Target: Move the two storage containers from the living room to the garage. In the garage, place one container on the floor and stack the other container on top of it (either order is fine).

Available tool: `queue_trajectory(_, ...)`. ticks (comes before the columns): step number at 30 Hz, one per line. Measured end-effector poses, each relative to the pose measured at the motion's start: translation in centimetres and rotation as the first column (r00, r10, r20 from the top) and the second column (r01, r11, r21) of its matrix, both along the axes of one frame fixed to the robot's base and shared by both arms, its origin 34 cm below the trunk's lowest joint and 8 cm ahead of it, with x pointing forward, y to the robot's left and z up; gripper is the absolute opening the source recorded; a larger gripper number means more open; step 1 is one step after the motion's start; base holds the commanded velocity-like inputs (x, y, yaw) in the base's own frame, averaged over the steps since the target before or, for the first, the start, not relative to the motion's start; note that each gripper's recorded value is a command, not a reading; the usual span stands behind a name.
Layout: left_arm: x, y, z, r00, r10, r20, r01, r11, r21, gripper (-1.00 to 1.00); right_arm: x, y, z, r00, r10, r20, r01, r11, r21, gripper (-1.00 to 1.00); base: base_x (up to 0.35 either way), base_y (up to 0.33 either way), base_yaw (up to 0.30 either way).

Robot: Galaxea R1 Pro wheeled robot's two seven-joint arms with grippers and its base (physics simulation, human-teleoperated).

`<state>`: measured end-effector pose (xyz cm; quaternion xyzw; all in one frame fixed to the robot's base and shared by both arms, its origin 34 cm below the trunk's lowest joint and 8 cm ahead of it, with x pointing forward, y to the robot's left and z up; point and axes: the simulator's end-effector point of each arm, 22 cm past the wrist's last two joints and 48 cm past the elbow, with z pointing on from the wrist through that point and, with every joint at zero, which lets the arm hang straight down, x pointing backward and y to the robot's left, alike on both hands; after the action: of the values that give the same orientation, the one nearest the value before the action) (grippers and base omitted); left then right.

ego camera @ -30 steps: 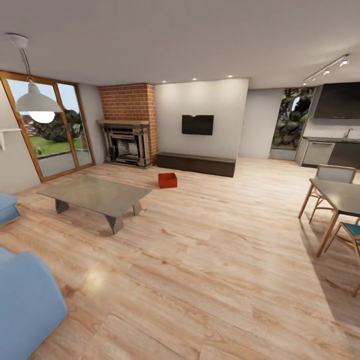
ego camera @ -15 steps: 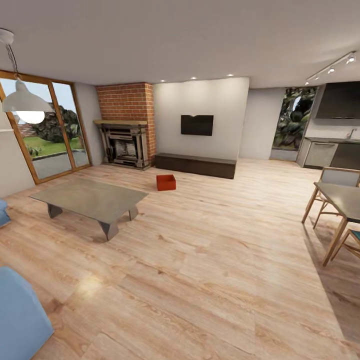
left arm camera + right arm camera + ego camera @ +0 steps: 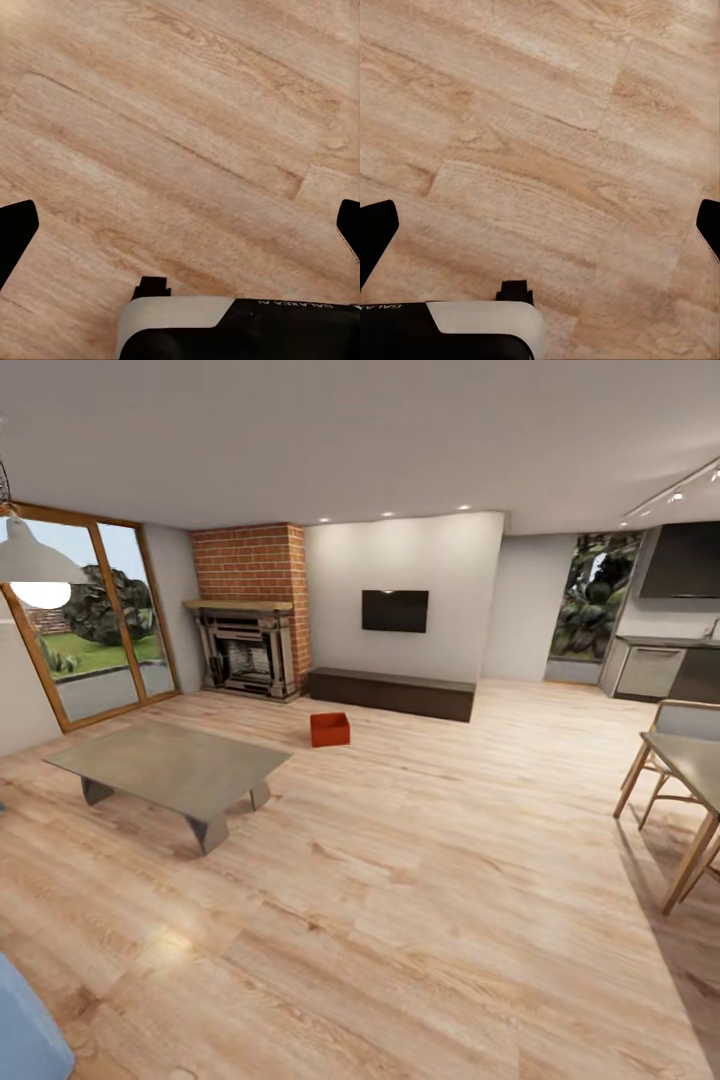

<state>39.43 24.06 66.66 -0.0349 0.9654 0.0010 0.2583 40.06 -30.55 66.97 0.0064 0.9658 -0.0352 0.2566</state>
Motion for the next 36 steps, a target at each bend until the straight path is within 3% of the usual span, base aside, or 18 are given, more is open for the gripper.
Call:
queue_trajectory(7,0.00,-0.01,0.00,1.000,0.000,0.000,0.000,1.000,0.000,1.00,0.00,0.06,0.00,1.000,0.001,0.000,-0.001,1.000,0.000,1.00,0.329,-0.087,0.162)
queue_trajectory(29,0.00,0.00,0.00,1.000,0.000,0.000,0.000,1.000,0.000,1.00,0.00,0.03,0.00,1.000,0.006,0.000,-0.006,1.000,-0.002,1.00,0.329,-0.090,0.005)
queue_trajectory(36,0.00,0.00,0.00,1.000,0.000,0.000,0.000,1.000,0.000,1.00,0.03,-0.07,0.02,1.000,0.004,0.001,-0.004,1.000,-0.002,1.00,0.329,-0.090,0.169)
